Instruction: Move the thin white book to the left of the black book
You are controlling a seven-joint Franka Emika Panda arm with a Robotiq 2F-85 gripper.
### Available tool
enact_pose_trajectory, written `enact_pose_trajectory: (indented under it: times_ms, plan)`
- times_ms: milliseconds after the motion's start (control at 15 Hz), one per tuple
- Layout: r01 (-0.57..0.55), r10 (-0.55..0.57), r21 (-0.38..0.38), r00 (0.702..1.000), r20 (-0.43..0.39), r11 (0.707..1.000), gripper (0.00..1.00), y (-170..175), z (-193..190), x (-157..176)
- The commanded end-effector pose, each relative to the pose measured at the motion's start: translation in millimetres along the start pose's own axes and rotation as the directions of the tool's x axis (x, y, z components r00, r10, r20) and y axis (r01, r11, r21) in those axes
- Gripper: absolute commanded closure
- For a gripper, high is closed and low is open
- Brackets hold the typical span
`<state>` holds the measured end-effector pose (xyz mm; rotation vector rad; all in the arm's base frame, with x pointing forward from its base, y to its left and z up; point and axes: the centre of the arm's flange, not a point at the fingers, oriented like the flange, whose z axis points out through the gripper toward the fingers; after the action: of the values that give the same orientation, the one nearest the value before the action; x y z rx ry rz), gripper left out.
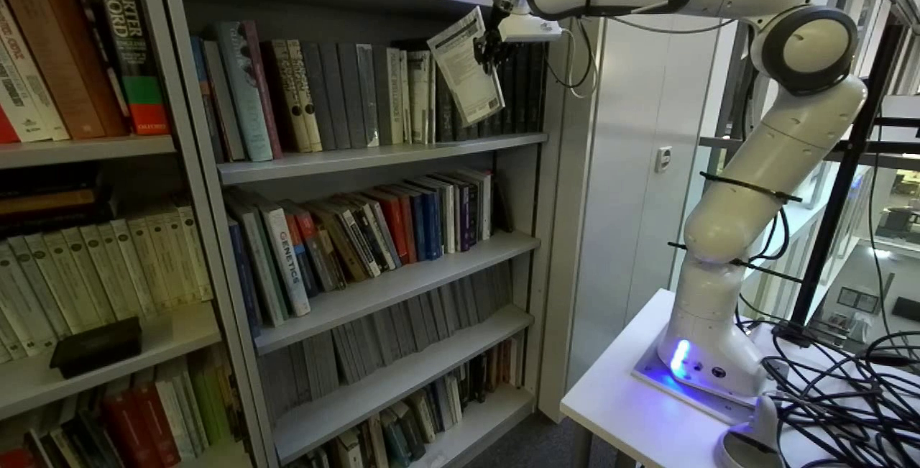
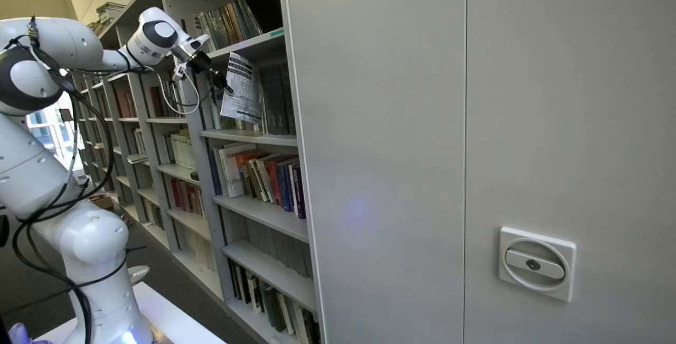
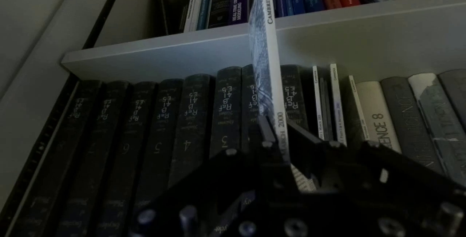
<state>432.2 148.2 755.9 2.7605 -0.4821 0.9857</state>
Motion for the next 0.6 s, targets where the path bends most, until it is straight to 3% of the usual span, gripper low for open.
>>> enact_pose_trajectory:
  times_ms: [0,533]
  plan:
    - [-0.05,0.048,-0.036,0.998,-0.034,0.998,0.97,16,-8,-10]
    - [-0.041,0.04,-0.006,0.998,-0.05,0.999,0.97,-5,-11,-2]
